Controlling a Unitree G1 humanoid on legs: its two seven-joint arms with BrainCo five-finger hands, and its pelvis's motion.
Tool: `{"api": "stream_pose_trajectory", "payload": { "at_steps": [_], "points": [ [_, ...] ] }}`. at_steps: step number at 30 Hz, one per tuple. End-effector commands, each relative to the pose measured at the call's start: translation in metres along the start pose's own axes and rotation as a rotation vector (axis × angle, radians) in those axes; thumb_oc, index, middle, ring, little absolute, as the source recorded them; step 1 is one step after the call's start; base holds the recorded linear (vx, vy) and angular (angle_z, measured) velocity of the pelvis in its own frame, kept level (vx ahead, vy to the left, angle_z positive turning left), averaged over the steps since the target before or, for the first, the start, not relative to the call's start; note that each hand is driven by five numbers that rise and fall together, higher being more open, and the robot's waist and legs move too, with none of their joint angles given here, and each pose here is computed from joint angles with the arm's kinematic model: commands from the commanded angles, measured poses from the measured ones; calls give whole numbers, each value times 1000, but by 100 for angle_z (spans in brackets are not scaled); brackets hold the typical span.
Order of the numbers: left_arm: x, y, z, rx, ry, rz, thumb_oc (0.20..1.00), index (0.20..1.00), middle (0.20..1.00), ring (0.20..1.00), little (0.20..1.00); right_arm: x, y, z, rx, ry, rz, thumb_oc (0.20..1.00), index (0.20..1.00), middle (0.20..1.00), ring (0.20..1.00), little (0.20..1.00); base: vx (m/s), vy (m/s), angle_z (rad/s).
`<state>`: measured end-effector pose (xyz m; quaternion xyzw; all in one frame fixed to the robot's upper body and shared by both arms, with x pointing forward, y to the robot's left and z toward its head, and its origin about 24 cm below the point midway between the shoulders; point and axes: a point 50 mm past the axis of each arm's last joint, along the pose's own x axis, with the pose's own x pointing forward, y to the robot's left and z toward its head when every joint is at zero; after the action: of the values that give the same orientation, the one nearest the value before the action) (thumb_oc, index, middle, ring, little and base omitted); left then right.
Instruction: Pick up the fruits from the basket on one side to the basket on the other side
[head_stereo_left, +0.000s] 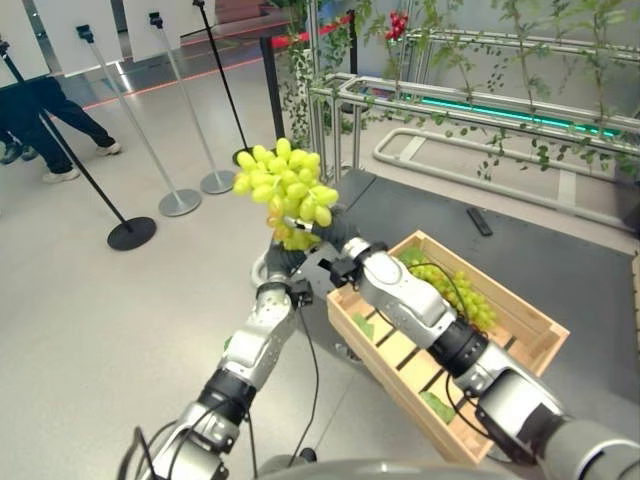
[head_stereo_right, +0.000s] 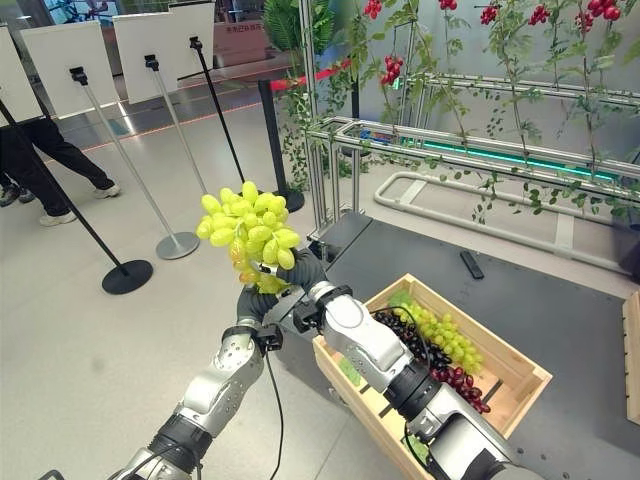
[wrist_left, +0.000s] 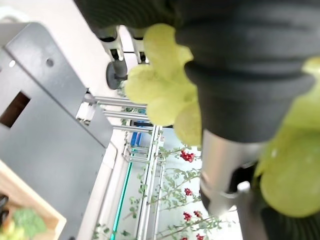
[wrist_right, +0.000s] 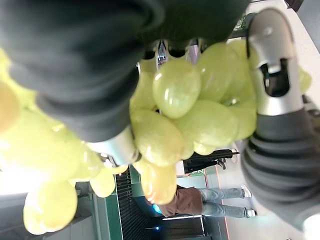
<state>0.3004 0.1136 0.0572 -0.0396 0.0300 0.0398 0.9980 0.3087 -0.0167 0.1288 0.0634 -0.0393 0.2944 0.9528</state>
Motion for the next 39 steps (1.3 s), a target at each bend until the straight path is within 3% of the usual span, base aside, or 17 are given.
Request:
{"api": "stream_pose_trajectory", "payload": {
  "at_steps": [1,7,14,27,39],
  "points": [
    [20,12,80,36,-353,76,1000,1000,1000,1000,1000,-6,26,17,96,-104,133,200,200,200,200,200,0,0,0],
    [19,17,75,127,-347,85,1000,1000,1000,1000,1000,-9,18,7,68,-64,109,200,200,200,200,200,0,0,0],
    [9,43,42,315,-247,80,1000,1000,1000,1000,1000,-19,-20,8,-126,-45,21,200,200,200,200,200,0,0,0],
    [-11,73,-7,248,-28,106,1000,1000,1000,1000,1000,-37,-72,11,-155,-47,-207,200,200,200,200,200,3,-1,1],
    [-11,61,-12,140,13,25,1000,1000,1000,1000,1000,-35,-73,2,-165,-6,-219,200,200,200,200,200,5,-3,2]
  ]
}}
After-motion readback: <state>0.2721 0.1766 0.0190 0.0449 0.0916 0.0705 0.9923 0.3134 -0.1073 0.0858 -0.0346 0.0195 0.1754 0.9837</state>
